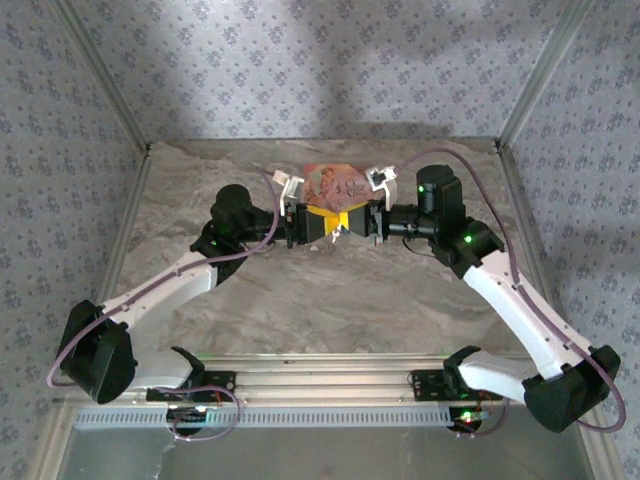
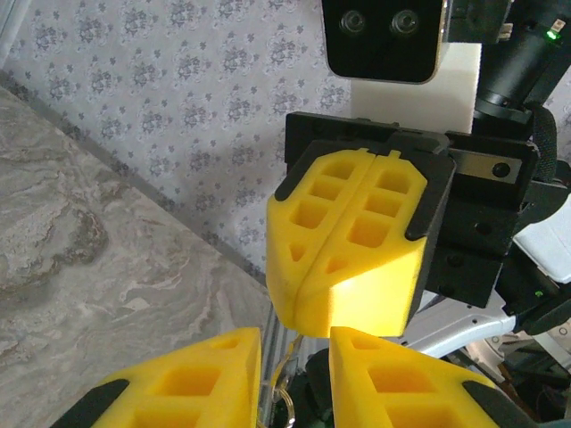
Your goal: Unlock a padlock with a key
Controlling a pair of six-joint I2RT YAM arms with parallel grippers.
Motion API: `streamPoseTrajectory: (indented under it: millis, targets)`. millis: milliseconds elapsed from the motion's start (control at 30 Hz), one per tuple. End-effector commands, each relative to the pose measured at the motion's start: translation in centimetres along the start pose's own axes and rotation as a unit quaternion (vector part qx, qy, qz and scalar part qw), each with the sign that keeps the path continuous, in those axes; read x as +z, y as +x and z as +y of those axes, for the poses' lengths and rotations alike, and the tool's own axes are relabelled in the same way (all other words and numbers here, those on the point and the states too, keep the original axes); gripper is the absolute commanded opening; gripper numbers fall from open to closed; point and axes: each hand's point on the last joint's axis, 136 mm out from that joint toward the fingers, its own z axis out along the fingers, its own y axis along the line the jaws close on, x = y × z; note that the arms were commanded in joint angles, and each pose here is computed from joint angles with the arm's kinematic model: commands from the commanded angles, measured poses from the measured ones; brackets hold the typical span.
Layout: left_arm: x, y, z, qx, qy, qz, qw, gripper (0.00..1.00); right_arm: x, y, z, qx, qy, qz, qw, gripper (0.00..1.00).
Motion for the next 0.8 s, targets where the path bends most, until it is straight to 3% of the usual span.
streamPoseTrajectory:
  millis: [0, 767]
  targets:
    - [0.2, 0.2, -0.4, 0.005, 0.017, 0.006, 1.0, 0.28, -0.3, -0.5, 0.6, -0.005, -0.016, -0.01, 1.0, 0.0]
    - [0.5, 1.6, 0.8, -0.016, 0.017, 0.031, 0.999, 0.22, -0.7, -0.6, 0.5, -0.001, -0.024, -0.014, 1.0, 0.0]
